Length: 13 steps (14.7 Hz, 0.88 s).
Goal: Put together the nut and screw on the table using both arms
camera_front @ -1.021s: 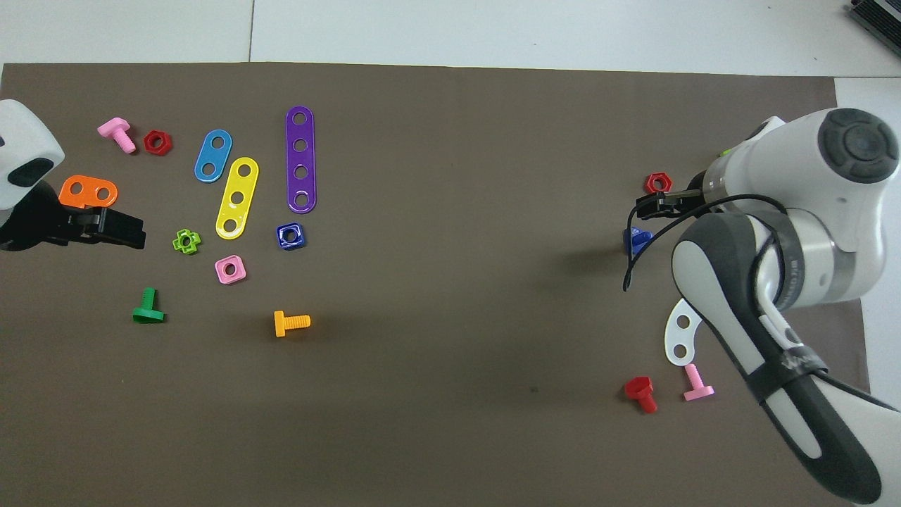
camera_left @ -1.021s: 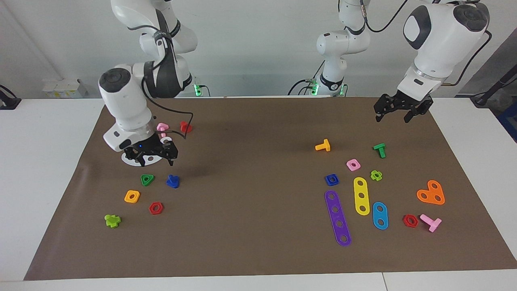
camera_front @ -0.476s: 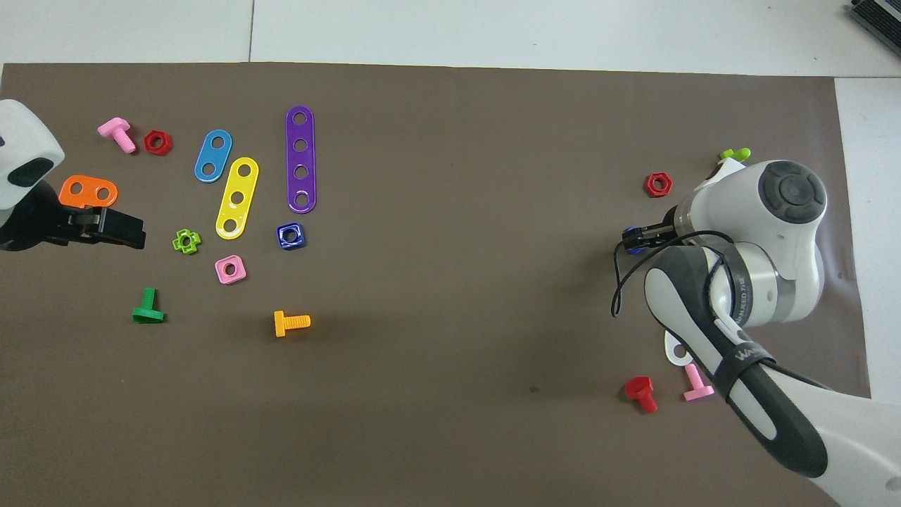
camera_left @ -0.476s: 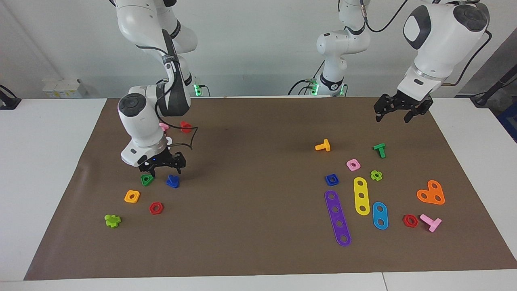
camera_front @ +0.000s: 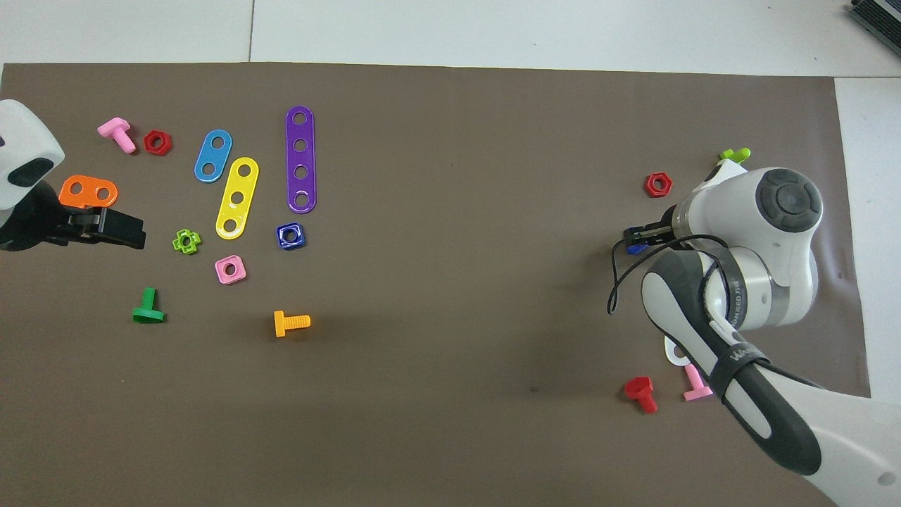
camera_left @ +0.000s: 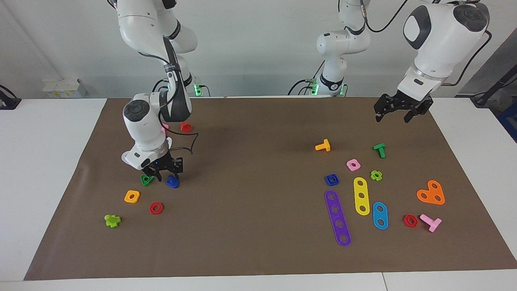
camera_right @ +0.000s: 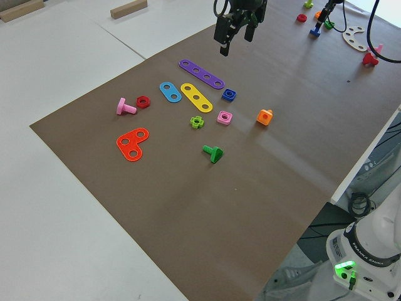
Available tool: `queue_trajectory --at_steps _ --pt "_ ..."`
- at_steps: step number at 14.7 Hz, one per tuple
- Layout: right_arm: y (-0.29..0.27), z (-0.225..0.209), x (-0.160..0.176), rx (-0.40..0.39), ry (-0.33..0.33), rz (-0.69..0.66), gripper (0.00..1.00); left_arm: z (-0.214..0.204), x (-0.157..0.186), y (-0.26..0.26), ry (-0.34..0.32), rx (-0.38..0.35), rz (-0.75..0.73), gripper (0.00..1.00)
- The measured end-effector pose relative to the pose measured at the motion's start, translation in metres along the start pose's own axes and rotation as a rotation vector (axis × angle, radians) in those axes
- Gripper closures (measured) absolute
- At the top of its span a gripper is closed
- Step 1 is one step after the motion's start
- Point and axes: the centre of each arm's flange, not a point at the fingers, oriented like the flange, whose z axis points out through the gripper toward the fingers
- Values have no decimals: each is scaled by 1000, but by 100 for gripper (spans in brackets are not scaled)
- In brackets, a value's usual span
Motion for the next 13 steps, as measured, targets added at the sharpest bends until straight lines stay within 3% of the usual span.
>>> queue_trajectory --at_steps 3,13 --pt "1 6 -3 0 -8 1 46 0 0 0 0 0 0 0" --pt "2 17 -2 22 -1 25 55 0 0 0 0 0 0 0"
